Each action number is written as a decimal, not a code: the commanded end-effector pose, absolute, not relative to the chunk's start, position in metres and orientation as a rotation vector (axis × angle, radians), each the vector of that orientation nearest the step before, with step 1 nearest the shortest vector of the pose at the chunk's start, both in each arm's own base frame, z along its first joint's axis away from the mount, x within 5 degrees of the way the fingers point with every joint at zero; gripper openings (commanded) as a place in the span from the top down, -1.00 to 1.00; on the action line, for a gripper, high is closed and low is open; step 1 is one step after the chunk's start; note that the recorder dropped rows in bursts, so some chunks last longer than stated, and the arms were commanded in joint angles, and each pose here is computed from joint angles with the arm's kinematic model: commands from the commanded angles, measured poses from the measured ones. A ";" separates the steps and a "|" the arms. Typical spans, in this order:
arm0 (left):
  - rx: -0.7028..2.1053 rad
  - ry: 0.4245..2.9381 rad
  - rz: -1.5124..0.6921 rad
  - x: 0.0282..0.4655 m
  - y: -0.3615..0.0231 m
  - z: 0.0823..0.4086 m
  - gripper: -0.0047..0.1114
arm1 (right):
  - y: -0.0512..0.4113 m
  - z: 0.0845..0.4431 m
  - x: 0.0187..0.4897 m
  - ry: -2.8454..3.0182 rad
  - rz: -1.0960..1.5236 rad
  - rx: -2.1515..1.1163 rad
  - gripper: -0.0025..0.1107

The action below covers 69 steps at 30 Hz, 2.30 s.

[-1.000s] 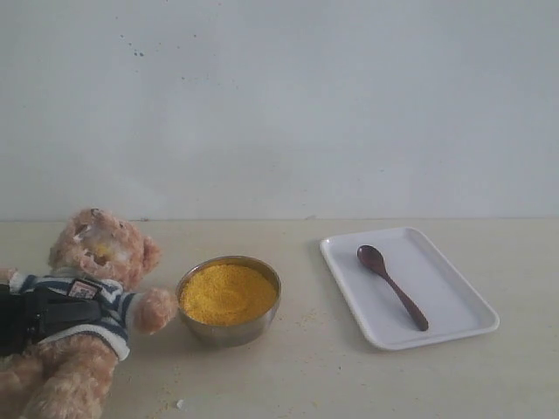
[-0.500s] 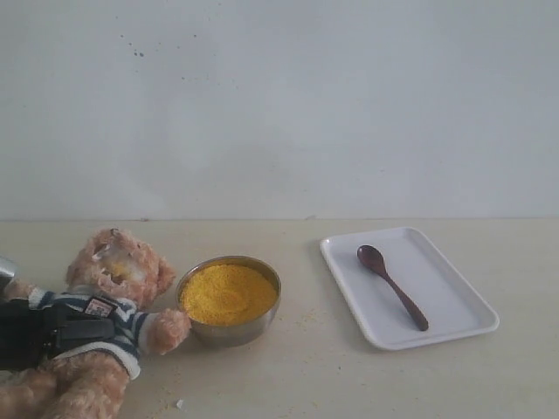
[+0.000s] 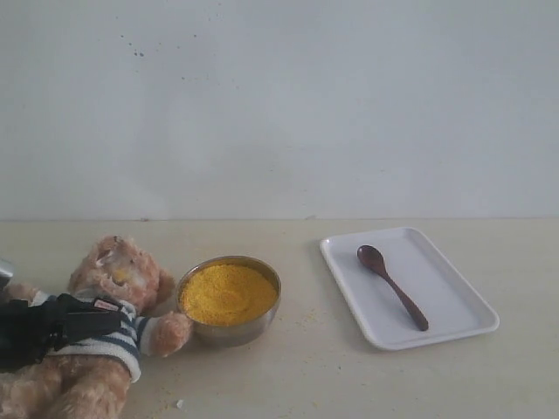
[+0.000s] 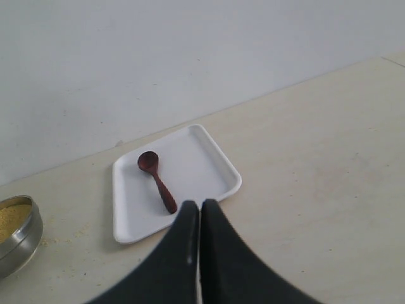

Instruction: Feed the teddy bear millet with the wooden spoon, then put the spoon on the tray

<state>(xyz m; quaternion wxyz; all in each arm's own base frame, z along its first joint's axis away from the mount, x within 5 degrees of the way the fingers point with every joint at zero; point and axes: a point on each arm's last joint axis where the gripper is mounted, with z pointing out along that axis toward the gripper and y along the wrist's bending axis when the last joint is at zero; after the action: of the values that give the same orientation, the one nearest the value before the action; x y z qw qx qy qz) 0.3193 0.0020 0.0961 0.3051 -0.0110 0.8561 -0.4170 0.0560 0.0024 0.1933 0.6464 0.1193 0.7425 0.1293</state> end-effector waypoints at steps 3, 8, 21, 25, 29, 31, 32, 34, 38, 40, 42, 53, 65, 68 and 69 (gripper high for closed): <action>-0.113 2.262 -1.157 0.322 0.000 0.099 -0.58 | 0.002 0.194 0.056 1.679 0.289 0.261 0.96; -0.185 2.268 -1.188 0.322 0.002 0.100 -0.58 | 0.002 0.194 0.056 1.679 0.289 0.261 0.96; -0.066 2.320 -0.970 0.310 0.034 0.133 -0.58 | 0.002 0.194 0.056 1.679 0.289 0.261 0.96; 0.015 2.350 -0.932 0.305 0.035 0.138 -0.58 | 0.002 0.194 0.056 1.679 0.289 0.261 0.96; 0.071 2.344 -0.892 0.301 0.039 0.149 -0.58 | 0.002 0.194 0.056 1.679 0.289 0.261 0.96; 0.098 2.345 -0.874 0.298 0.039 0.156 -0.58 | 0.002 0.194 0.056 1.679 0.289 0.261 0.96; 0.114 2.348 -0.866 0.297 0.039 0.160 -0.58 | 0.002 0.194 0.056 1.679 0.289 0.261 0.96; 0.145 2.374 -0.848 0.290 0.038 0.171 -0.58 | 0.002 0.194 0.056 1.679 0.289 0.261 0.96; 0.208 2.458 -0.760 0.273 0.037 0.194 -0.53 | 0.002 0.194 0.056 1.679 0.289 0.261 0.96; 0.273 2.436 -0.685 0.266 0.036 0.210 -0.26 | 0.002 0.194 0.056 1.679 0.289 0.261 0.96; 0.299 2.401 -0.608 0.259 0.035 0.227 0.22 | 0.002 0.194 0.056 1.679 0.289 0.261 0.96; -0.746 1.569 -0.395 0.226 0.068 0.350 0.85 | 0.002 0.194 0.056 1.679 0.289 0.261 0.96; -0.131 1.353 0.042 0.132 0.020 0.421 0.85 | 0.002 0.194 0.056 1.679 0.289 0.261 0.96; -0.083 1.274 -0.026 0.109 0.008 0.430 0.85 | 0.002 0.194 0.056 1.679 0.289 0.261 0.96; -0.074 1.250 -0.040 0.102 0.006 0.433 0.85 | 0.002 0.194 0.056 1.679 0.289 0.261 0.96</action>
<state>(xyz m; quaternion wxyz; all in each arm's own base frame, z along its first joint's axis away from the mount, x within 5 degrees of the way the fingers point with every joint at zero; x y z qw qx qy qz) 0.1222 0.0158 0.4235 0.7876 -0.0622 0.6130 0.0024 0.0560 0.0024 0.1935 0.6473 0.1185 0.7420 0.1284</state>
